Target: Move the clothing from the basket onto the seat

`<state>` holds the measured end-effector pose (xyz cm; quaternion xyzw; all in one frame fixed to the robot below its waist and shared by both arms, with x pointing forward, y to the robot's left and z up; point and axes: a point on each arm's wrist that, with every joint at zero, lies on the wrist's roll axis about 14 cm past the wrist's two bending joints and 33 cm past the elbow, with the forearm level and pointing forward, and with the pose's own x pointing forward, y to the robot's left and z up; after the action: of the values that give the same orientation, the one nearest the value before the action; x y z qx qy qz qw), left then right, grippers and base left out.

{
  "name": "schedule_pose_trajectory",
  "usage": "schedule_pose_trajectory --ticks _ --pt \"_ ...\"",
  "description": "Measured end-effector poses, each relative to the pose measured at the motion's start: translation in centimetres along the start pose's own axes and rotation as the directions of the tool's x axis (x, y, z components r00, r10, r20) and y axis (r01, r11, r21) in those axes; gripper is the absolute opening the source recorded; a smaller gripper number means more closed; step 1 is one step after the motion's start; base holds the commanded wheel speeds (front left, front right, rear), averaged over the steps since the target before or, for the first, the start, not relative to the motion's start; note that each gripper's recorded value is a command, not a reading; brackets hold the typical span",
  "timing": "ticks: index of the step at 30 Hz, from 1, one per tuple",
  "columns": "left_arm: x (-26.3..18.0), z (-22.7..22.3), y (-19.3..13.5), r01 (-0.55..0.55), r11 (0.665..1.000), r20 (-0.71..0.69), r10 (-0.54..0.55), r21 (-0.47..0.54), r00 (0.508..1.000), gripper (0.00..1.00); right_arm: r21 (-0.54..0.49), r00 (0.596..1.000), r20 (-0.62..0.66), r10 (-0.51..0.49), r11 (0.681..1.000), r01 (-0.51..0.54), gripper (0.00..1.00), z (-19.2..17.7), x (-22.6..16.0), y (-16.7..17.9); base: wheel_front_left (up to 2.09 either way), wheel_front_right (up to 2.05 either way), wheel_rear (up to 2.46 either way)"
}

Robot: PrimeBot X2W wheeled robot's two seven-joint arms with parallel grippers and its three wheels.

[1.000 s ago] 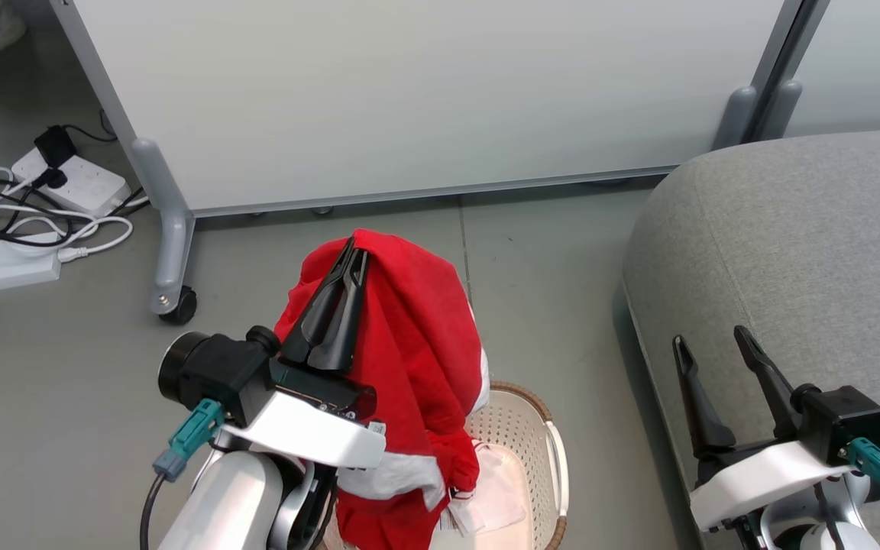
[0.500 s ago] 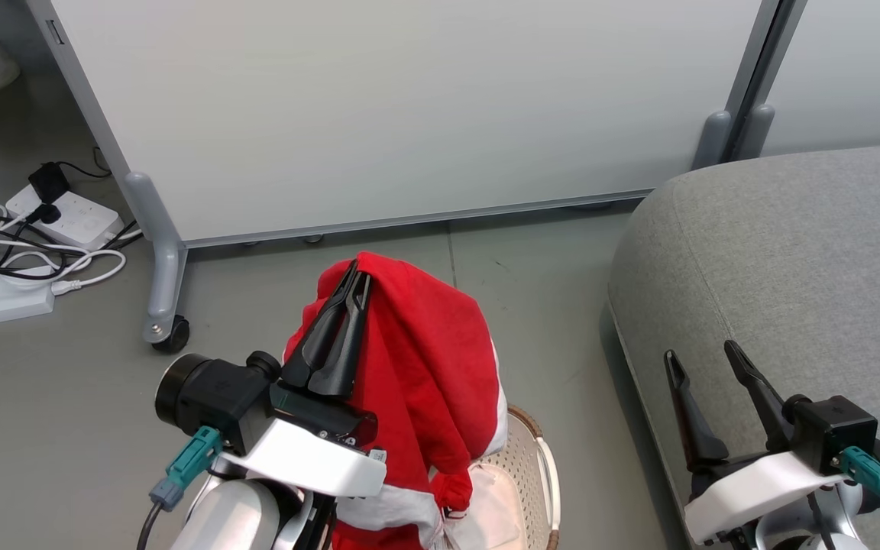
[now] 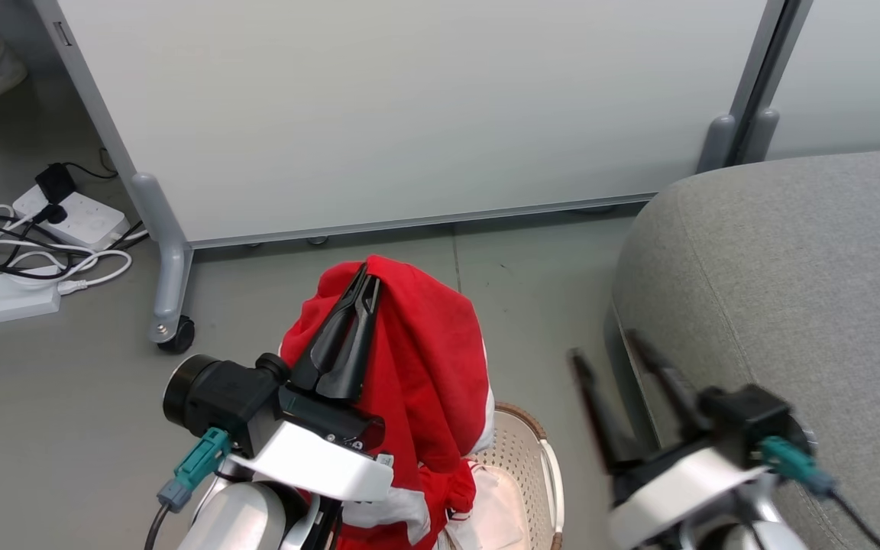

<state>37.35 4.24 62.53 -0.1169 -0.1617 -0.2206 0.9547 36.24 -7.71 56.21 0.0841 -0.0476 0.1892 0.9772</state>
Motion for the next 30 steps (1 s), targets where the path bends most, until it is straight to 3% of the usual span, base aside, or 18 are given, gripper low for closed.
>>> schedule_pose_trajectory --ticks 4,10,19,20,21,22,29,30 --pt "-0.1 -0.1 0.0 0.001 1.0 -0.006 -0.001 0.0 1.0 0.0 0.02 0.987 -0.008 0.162 0.987 -0.161 1.0 0.1 1.3 5.1 0.0 0.0 0.0" --pt "-0.4 -0.3 -0.3 0.008 1.0 -0.019 -0.008 0.0 1.0 0.0 0.035 0.938 -0.051 0.343 0.939 -0.341 1.0 -1.1 2.1 10.6 0.0 0.0 0.0" --pt "-0.4 -0.3 -0.9 0.029 1.0 -0.022 -0.029 0.001 0.999 0.0 -0.017 0.891 -0.127 0.436 0.897 -0.442 1.0 -3.2 3.1 13.0 0.0 0.0 0.0" --pt "-0.4 -0.2 -0.9 0.03 1.0 -0.021 -0.03 0.002 0.999 0.0 -0.024 0.89 -0.132 0.436 0.896 -0.443 0.48 -3.4 3.3 12.9 0.0 0.0 0.0" --pt "-0.4 -0.2 -0.9 0.03 1.0 -0.02 -0.03 0.002 0.999 0.0 -0.033 0.887 -0.141 0.44 0.893 -0.448 0.12 -3.6 3.4 12.9 0.0 0.0 0.0" --pt "-0.4 -0.2 -0.9 0.031 1.0 -0.02 -0.031 0.003 0.999 0.0 -0.032 0.883 -0.143 0.447 0.89 -0.455 0.0 -3.7 3.4 13.1 0.0 0.0 0.0" --pt "-0.5 -0.2 -1.0 0.036 0.999 -0.022 -0.036 0.007 0.999 0.0 -0.004 0.879 -0.142 0.455 0.888 -0.46 0.0 -4.0 3.9 13.1 0.0 0.0 0.0" --pt "-0.5 -0.1 -1.1 0.038 0.999 -0.022 -0.038 0.008 0.999 0.11 -0.001 0.88 -0.144 0.453 0.889 -0.457 0.0 -4.1 3.9 13.0 0.0 0.0 0.0"
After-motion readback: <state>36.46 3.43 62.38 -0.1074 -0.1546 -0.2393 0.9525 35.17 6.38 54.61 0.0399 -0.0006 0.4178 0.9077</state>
